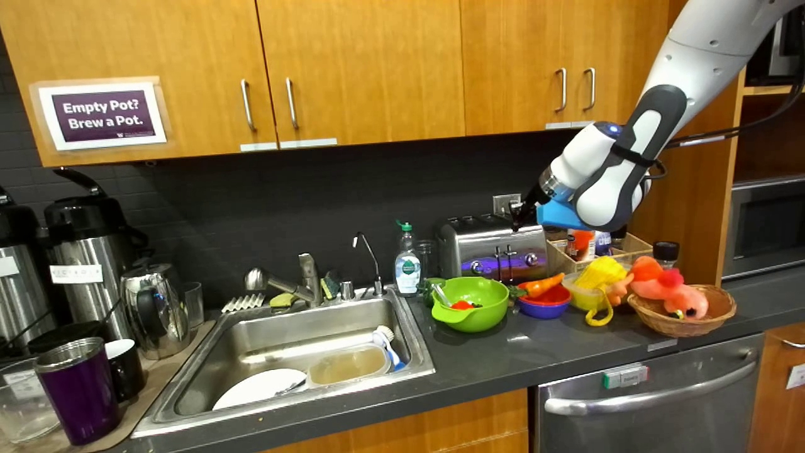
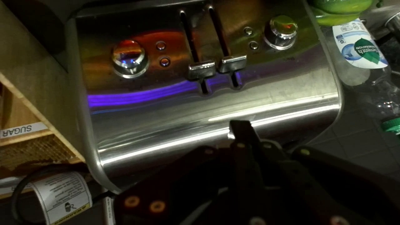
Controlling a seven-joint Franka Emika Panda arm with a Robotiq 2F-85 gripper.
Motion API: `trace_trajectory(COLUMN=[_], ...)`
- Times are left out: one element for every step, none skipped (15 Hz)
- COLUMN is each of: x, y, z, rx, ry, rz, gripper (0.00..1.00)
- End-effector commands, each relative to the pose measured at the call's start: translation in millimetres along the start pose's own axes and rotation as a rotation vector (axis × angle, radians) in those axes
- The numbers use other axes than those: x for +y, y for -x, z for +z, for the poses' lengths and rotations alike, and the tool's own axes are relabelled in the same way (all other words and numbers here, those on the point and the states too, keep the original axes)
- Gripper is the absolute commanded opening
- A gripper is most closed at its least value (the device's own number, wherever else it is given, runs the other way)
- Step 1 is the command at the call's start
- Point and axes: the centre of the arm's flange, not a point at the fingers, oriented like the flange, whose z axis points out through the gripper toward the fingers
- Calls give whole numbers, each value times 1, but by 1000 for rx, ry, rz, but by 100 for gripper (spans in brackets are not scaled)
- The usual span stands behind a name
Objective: Put the right lever of the toaster down
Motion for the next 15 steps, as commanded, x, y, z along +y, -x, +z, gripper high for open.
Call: trace_trajectory(x=[9,11,13,14,16,18,18,18,19,18,18,18,17,16,16], y=[-5,-5,-5,-5,-5,-5,-5,-6,-6,-5,-5,-5,-4,-4,-4], z=[13,15,17,19,19,21,22,24,26,27,29,32,33,35,37], rx=[-2,-5,-5,-6,-7,-7,-9,-10,-11,-14,-17,-19,-23,-26,-28], ry=[-14,-12,-12,-12,-11,-12,-13,-14,-16,-16,-19,-22,-22,-24,-26], rz=[28,31,35,38,41,44,48,52,55,59,61,59,60,60,60], gripper=[0,0,0,0,0,0,0,0,0,0,0,0,0,0,0])
